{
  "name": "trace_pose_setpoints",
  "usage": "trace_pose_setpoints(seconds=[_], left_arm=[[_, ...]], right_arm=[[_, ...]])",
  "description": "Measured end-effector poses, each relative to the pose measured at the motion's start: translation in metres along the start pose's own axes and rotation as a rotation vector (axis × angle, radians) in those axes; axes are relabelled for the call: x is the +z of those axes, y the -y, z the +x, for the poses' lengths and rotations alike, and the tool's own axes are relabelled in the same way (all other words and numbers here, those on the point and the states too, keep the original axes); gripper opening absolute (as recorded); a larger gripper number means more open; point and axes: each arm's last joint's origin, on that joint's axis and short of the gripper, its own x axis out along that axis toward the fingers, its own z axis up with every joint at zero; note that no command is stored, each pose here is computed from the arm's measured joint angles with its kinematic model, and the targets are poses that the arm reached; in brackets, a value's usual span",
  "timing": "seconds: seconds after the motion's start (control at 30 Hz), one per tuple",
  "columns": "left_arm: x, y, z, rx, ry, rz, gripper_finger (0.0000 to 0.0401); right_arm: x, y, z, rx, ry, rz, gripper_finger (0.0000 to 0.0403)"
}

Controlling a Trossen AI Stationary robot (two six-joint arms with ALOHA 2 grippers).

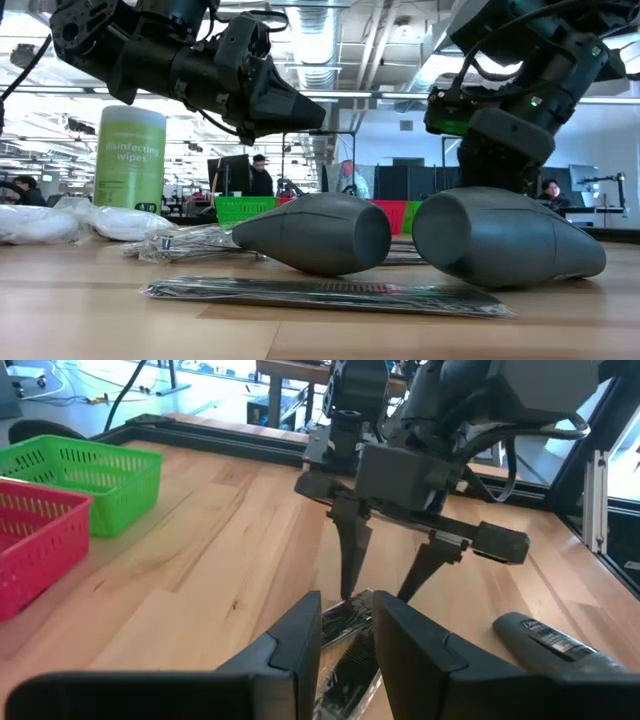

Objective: Pick & Place Travel size toiletries
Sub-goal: Put the black comb into the right red bin

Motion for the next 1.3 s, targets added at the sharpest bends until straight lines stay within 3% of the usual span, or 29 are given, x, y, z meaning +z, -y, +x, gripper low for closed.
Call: trace_pose_setpoints(seconds=[0.4,0.53,0.8,1.1,1.3], left_arm=[[0.000,0.000,0.000,0.000,-0.001,0.000,0.0088],[0.000,0.000,0.000,0.000,0.001,0.000,0.0088],[0.000,0.000,0.000,-0.001,0.003,-0.001,0.0088],[0.000,0.000,0.000,-0.001,0.005,-0.001,0.0088],[0.000,0.000,0.000,-0.001,0.005,-0.001,0.0088]], right_arm=[[-0.005,-0.006,0.027,-0.017,0.006,0.005,0.0191],[-0.004,-0.007,0.028,-0.008,0.001,0.006,0.0151],[-0.004,-0.007,0.027,-0.008,0.006,-0.002,0.0014],[-0.003,-0.007,0.027,-0.007,-0.002,-0.006,0.0002],[0.015,-0.019,0.022,-0.005,-0.013,-0.095,0.0000]])
